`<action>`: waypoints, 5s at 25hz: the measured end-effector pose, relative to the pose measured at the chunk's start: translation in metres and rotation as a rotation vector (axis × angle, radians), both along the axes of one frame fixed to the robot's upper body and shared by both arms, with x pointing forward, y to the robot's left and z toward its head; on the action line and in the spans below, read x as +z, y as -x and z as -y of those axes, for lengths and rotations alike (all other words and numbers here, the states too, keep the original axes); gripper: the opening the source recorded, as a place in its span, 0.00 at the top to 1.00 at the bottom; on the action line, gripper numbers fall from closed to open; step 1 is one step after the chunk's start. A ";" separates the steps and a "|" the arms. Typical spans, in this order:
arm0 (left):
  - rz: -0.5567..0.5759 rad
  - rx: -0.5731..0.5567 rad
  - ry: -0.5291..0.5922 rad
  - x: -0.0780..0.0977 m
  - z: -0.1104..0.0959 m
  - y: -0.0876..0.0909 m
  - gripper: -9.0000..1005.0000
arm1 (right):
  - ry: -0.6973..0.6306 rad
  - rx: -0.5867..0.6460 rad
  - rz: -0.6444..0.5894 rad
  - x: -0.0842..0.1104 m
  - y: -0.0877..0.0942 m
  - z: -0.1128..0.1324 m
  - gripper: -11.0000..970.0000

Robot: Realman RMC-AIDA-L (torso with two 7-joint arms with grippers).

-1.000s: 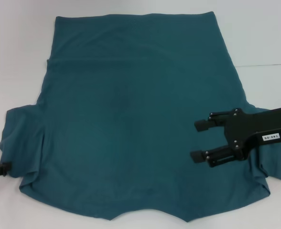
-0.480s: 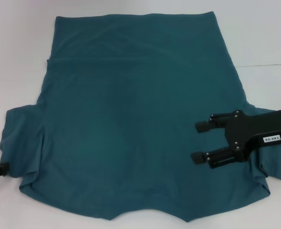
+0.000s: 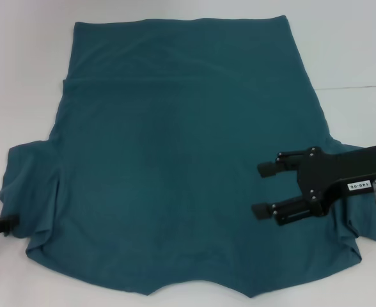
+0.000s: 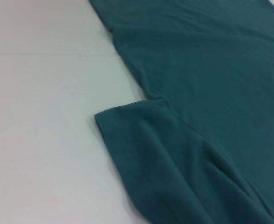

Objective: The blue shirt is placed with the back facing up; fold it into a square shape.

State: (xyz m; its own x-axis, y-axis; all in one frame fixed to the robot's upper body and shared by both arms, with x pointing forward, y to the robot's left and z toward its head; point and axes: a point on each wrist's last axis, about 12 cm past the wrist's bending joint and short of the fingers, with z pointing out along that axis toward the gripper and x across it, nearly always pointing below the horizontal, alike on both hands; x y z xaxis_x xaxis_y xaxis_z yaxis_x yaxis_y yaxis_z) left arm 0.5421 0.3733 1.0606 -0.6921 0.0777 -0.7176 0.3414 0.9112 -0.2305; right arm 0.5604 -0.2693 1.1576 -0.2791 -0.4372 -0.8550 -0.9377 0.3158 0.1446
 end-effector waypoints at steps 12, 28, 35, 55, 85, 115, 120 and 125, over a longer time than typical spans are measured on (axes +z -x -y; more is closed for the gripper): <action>0.005 -0.038 -0.027 -0.002 0.008 -0.005 0.17 | 0.000 -0.016 -0.004 -0.002 0.001 0.002 0.05; -0.006 -0.056 -0.013 -0.004 0.015 -0.007 0.83 | -0.001 -0.021 0.011 -0.001 -0.002 0.001 0.06; -0.016 -0.080 -0.004 0.003 0.022 -0.015 0.94 | -0.003 -0.049 0.026 -0.001 -0.004 0.004 0.06; -0.019 -0.175 0.000 0.047 0.054 -0.047 0.98 | -0.034 -0.142 0.044 -0.023 0.006 0.023 0.06; 0.064 -0.453 -0.094 0.047 0.151 -0.063 0.73 | -0.078 -0.157 0.036 -0.035 0.012 0.026 0.06; 0.097 -0.218 -0.304 0.012 0.117 -0.075 0.56 | -0.109 -0.161 0.043 -0.036 0.011 0.024 0.06; 0.103 -0.259 -0.329 0.010 0.127 -0.075 0.67 | -0.107 -0.168 0.038 -0.038 0.013 0.026 0.06; 0.101 -0.307 -0.339 0.010 0.137 -0.074 0.83 | -0.107 -0.169 0.038 -0.038 0.013 0.026 0.06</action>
